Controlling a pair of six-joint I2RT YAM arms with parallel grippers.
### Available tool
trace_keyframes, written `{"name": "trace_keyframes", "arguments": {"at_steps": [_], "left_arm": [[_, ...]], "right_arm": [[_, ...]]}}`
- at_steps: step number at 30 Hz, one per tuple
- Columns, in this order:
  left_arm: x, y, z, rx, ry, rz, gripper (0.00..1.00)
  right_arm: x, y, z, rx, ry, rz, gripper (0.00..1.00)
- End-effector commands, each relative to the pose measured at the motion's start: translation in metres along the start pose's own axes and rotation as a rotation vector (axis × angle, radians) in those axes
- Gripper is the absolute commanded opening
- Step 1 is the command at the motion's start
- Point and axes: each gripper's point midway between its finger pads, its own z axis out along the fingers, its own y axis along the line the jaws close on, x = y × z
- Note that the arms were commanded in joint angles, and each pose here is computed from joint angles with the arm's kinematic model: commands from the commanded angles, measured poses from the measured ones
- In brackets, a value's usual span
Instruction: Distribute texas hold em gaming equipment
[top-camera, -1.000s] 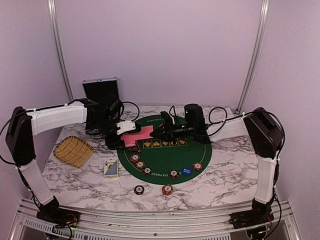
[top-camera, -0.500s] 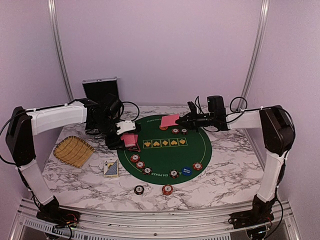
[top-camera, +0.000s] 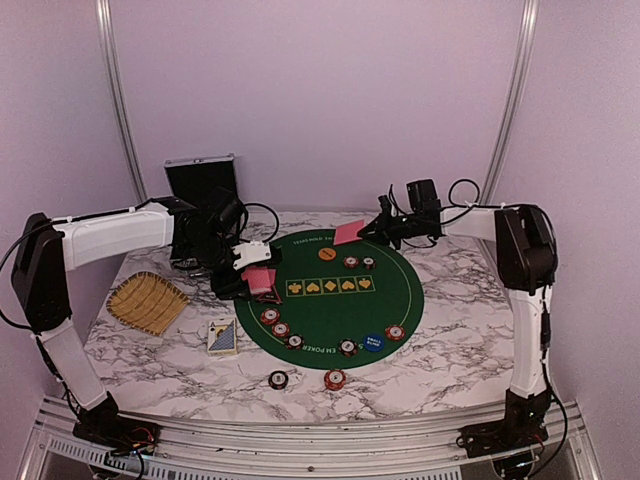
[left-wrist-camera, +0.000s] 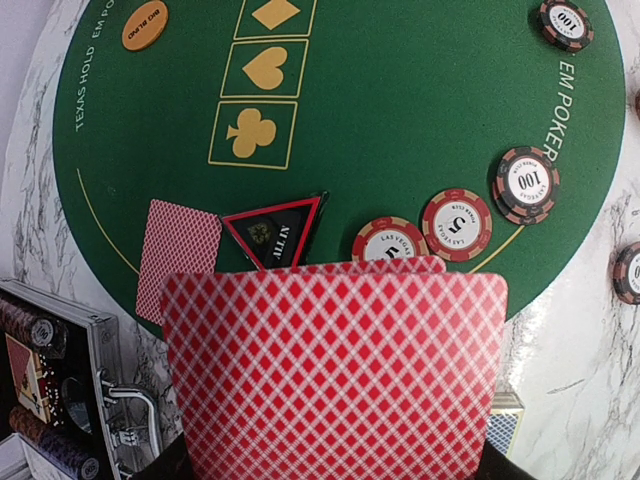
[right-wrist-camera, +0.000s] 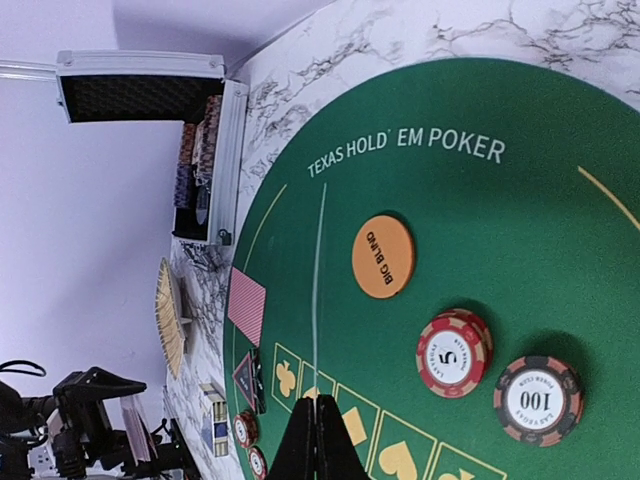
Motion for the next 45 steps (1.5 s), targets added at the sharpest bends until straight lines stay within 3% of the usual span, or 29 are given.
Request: {"name": "trace_keyframes", "arguments": {"at_steps": [1, 24, 32, 38, 45], "left_arm": [[0.0, -0.005, -0.007, 0.015, -0.013, -0.004, 0.0], [0.001, -0.008, -0.011, 0.019, -0.022, -0.003, 0.0], [0.002, -0.01, -0.013, 0.02, -0.024, -0.002, 0.0], [0.001, -0.009, -0.015, 0.015, -0.028, -0.002, 0.0], [-0.002, -0.007, -0.017, 0.011, -0.037, -0.007, 0.0]], "right_arm": [[-0.011, -0.015, 0.01, 0.062, -0.001, -0.001, 0.0], [-0.028, -0.062, 0.039, 0.176, 0.003, 0.035, 0.0], [-0.034, -0.056, 0.024, 0.245, -0.019, -0.025, 0.37], [-0.04, -0.039, 0.007, 0.268, -0.05, -0.062, 0.49], [-0.032, 0.013, -0.024, 0.214, -0.114, -0.13, 0.72]]}}
